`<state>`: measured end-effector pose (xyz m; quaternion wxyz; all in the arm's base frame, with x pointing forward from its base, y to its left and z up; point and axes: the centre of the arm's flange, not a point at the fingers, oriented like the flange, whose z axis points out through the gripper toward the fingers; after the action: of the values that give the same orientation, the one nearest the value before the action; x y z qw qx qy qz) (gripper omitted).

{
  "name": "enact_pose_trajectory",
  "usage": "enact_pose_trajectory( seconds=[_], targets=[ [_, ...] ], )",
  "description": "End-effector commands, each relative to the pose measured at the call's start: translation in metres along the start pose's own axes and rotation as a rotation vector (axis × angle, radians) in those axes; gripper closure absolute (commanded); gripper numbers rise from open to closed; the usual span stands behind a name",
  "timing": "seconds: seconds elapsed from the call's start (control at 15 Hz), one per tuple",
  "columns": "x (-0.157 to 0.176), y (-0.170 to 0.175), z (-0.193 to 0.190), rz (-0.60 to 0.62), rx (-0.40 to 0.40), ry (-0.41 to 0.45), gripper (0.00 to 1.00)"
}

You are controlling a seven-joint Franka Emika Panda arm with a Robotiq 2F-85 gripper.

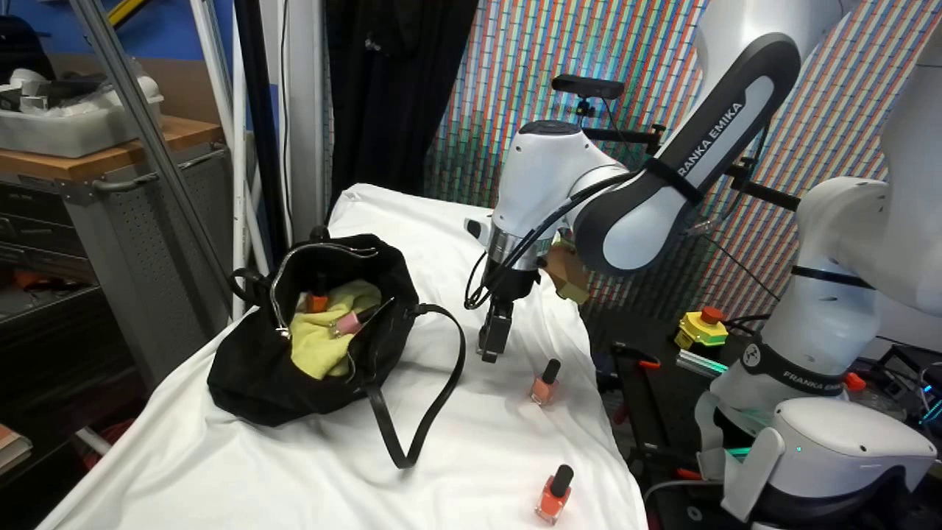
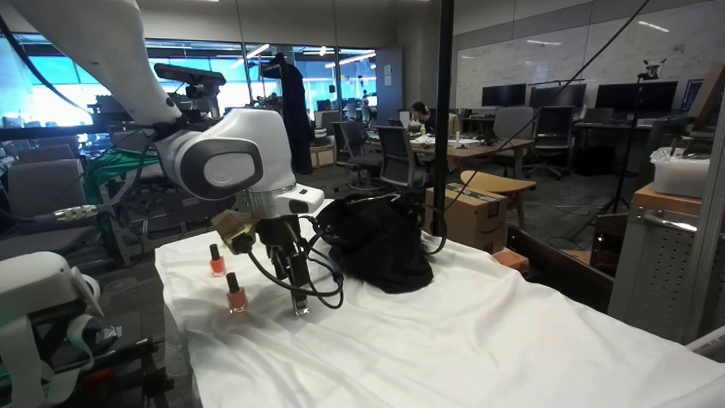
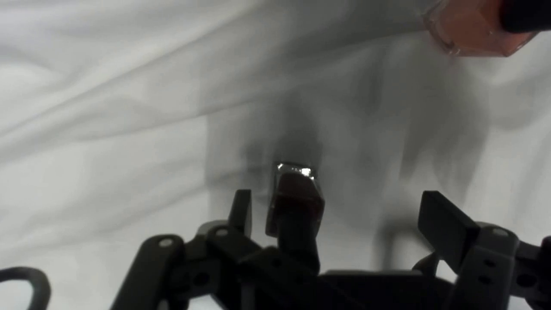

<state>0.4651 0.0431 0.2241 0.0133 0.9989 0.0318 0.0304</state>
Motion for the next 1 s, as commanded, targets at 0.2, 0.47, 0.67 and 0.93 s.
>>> enact_pose_trajectory(
  seconds=[0.2, 0.47, 0.67, 0.93],
  targets=[
    [0.016, 0.01, 0.025, -0.038, -0.052, -0.013, 0.0],
    [0.023, 0.014, 0.031, -0.053, -0.07, -0.017, 0.0],
    [0.025, 0.013, 0.03, -0.059, -0.068, -0.019, 0.0],
    [0.024, 0.01, 0.026, -0.074, -0.068, -0.036, 0.18]
  ],
)
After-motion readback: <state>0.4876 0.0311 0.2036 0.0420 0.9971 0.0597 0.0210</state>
